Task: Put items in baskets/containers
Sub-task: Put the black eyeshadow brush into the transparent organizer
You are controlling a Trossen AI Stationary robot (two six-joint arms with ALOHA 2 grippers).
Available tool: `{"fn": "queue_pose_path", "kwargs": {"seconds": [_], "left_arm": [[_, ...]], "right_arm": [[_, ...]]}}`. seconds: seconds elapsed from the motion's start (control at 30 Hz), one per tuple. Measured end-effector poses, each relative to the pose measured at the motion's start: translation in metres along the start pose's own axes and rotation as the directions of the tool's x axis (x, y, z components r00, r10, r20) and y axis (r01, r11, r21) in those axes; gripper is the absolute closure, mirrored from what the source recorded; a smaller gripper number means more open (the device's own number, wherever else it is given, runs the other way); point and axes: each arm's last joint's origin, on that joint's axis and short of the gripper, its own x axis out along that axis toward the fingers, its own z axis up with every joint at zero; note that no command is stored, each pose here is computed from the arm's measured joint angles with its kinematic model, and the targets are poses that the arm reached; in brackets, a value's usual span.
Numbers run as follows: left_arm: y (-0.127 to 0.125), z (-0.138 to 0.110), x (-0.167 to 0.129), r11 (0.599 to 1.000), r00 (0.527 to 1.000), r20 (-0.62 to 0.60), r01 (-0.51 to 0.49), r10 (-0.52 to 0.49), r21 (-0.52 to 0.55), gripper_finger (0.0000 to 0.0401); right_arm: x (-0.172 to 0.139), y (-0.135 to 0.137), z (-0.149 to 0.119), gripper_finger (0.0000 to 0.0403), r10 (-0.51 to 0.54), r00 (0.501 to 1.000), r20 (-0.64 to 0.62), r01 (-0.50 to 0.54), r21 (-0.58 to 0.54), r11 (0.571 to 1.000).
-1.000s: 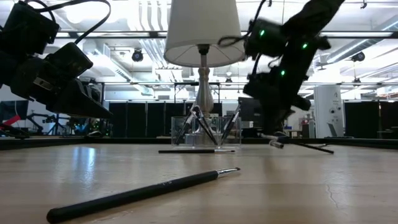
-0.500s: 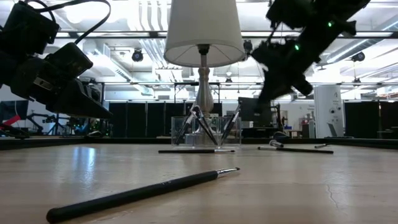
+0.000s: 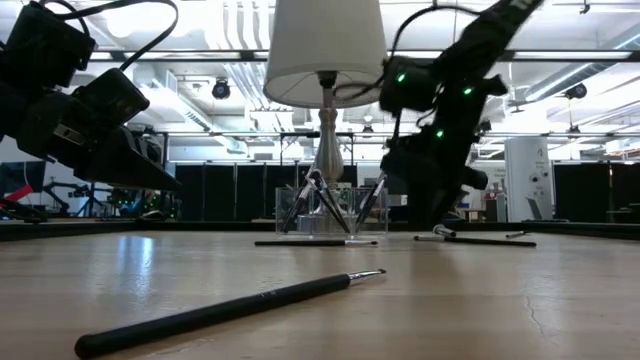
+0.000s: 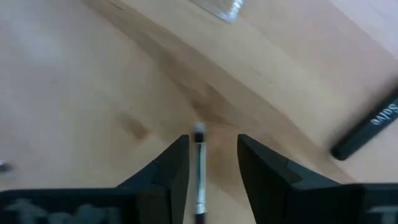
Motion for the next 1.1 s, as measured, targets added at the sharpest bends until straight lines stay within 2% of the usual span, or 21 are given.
{"fn": "queue_pose_path", "kwargs": {"seconds": [0.17, 0.43, 0.63, 0.87, 1.1], "left_arm": [[0.0, -0.001, 0.0, 1.0, 1.0, -0.006, -0.001, 0.001, 0.002, 0.0401], [0.0, -0.001, 0.0, 1.0, 1.0, -0.008, -0.002, 0.002, 0.002, 0.0401], [0.0, -0.001, 0.0, 1.0, 1.0, -0.008, -0.002, 0.002, 0.001, 0.0401], [0.0, -0.001, 0.0, 1.0, 1.0, -0.008, -0.002, 0.002, 0.001, 0.0401], [0.0, -0.001, 0.0, 1.0, 1.0, -0.008, -0.002, 0.002, -0.001, 0.0401]], "right_arm": [[0.012, 0.004, 0.012, 0.0279, -0.061, 0.995, -0.079, 0.058, -0.042, 0.997], [0.014, 0.014, 0.026, 0.0318, -0.009, 0.996, -0.087, 0.005, -0.052, 0.999], [0.013, 0.01, 0.023, 0.034, -0.012, 0.995, -0.103, 0.008, -0.043, 0.999], [0.017, 0.009, 0.017, 0.0344, 0.008, 0.991, -0.136, -0.014, -0.04, 0.999], [0.017, 0.008, 0.017, 0.036, 0.009, 0.991, -0.136, -0.02, -0.078, 0.997]]}}
